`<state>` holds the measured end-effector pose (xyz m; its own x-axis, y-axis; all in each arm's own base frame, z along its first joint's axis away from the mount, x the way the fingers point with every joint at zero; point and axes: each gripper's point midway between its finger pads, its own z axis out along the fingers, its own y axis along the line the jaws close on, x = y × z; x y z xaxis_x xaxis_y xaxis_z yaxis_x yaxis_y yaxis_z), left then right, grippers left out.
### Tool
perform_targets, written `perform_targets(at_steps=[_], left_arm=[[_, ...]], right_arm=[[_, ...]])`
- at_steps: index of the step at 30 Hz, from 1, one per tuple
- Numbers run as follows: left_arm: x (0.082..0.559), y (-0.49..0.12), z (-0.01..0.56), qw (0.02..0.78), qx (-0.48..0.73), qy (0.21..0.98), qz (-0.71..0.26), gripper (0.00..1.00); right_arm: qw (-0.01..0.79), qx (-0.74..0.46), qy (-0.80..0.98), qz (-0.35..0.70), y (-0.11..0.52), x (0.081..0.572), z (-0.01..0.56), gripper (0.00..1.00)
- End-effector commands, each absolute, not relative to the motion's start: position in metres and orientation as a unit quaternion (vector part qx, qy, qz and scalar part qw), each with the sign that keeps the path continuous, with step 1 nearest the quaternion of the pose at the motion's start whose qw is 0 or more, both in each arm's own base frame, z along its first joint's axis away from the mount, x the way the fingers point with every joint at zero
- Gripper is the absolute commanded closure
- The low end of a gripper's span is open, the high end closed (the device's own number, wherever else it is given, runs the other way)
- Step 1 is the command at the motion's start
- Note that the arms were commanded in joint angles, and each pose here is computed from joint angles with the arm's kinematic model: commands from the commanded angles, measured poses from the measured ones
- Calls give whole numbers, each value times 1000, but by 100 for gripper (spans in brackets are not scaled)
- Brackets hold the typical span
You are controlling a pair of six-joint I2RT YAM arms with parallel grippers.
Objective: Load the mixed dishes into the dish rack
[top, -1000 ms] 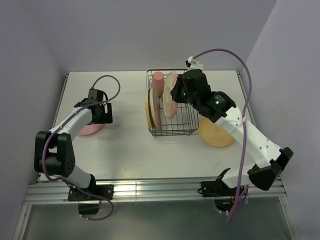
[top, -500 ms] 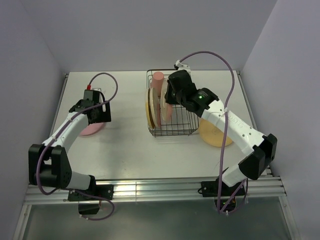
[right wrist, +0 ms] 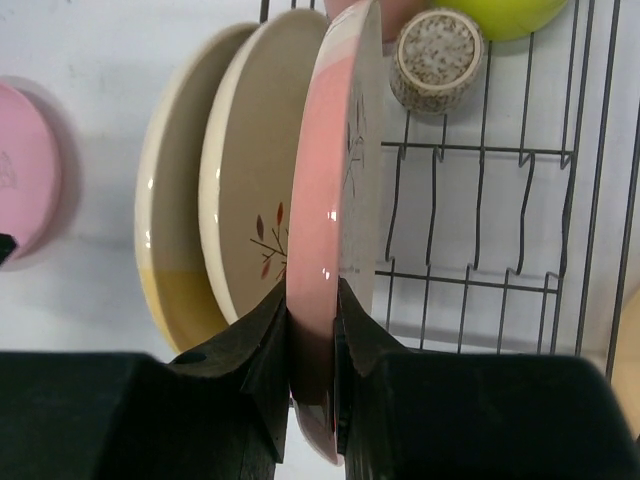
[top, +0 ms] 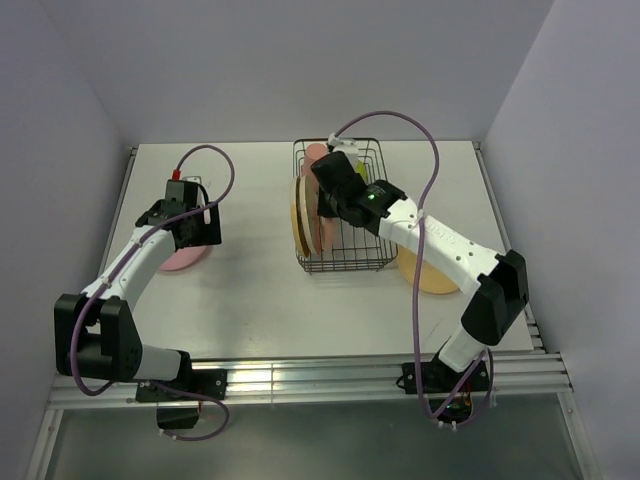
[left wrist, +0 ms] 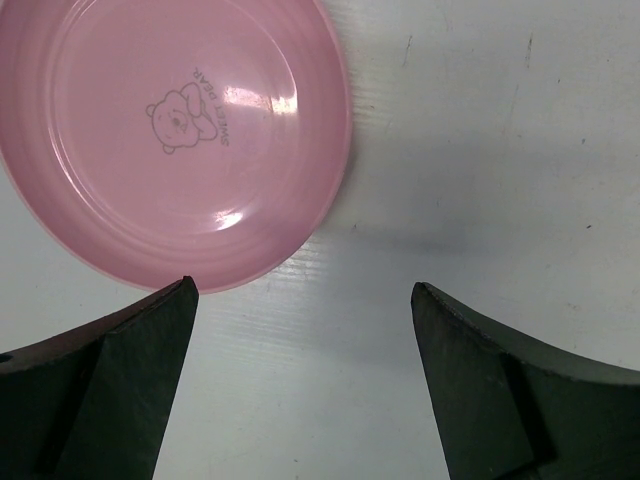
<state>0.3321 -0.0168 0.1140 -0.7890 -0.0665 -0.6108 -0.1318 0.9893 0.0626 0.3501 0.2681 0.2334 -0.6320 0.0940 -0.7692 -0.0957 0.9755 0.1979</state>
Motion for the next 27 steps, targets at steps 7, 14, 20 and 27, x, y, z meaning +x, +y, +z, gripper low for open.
perform_targets(at_steps=[7, 14, 20, 27], left_arm=[[338, -18, 118, 327, -47, 942, 51, 5], [336, -13, 105, 304, -33, 950, 71, 5], [335, -6, 84, 269, -39, 957, 96, 5], [345, 3, 66, 248, -36, 958, 137, 5]], right_arm=[[489, -11, 866, 102, 308, 364, 259, 90], [483, -17, 871, 89, 310, 363, 257, 49], [495, -7, 863, 105, 303, 356, 278, 38], [523, 12, 841, 141, 283, 338, 329, 37]])
